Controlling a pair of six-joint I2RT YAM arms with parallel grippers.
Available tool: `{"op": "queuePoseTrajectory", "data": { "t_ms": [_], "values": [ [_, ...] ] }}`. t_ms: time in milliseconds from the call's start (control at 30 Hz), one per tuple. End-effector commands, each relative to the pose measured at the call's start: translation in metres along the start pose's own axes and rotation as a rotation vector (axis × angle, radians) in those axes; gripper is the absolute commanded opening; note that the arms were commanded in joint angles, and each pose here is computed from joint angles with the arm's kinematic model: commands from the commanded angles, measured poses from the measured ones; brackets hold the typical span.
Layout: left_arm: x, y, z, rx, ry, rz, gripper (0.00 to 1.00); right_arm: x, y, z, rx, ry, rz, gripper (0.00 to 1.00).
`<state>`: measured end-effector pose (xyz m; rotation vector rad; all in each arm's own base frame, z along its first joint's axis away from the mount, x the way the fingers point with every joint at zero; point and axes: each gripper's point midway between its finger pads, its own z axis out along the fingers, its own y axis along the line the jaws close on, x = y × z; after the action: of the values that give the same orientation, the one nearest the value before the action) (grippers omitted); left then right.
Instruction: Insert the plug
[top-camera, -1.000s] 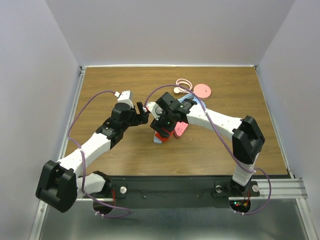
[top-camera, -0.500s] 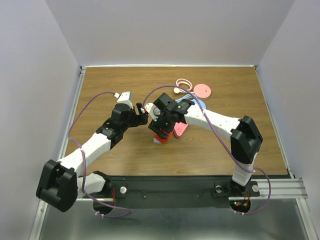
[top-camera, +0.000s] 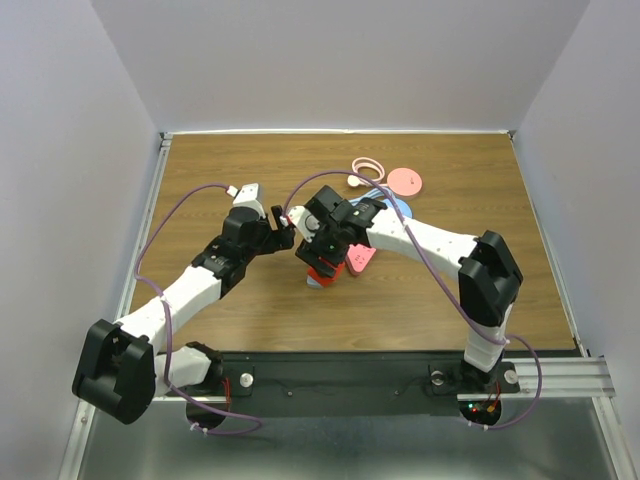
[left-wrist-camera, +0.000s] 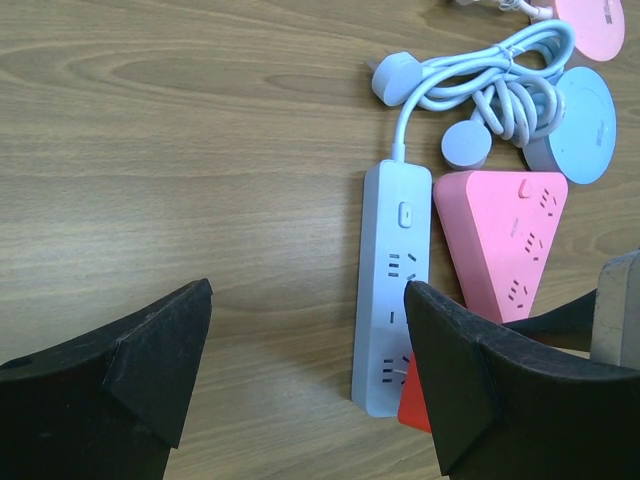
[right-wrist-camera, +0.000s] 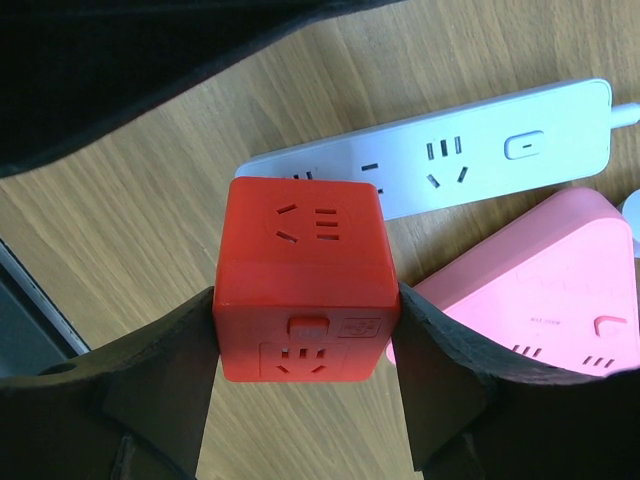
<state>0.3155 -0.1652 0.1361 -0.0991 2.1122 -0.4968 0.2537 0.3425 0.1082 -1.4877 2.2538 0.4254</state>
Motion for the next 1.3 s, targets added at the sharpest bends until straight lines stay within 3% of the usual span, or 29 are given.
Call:
{"op": "queuePoseTrajectory", "data": {
  "t_ms": [0,433,833,1267],
  "values": [
    [-0.017,-0.026,0.002,0.103,-0.064,0.0,0.89,-0.034,0.043,0.006,-0.098,-0.078,-0.198,0.0],
    [-0.008,0.008,0.01,-0.052,-0.047,-0.065,0.9,-0.031,0.033,0.01,-0.042,-0.055,-0.177,0.01],
    [0.007,0.044,0.009,-0.149,-0.061,-0.122,0.9,-0.077,0.017,-0.025,0.069,-0.228,-0.168,0.0],
    [-0.018,0.066,-0.003,-0.176,-0.153,-0.229,0.92,-0.061,-0.002,-0.036,0.156,-0.201,-0.195,0.0]
  ]
}}
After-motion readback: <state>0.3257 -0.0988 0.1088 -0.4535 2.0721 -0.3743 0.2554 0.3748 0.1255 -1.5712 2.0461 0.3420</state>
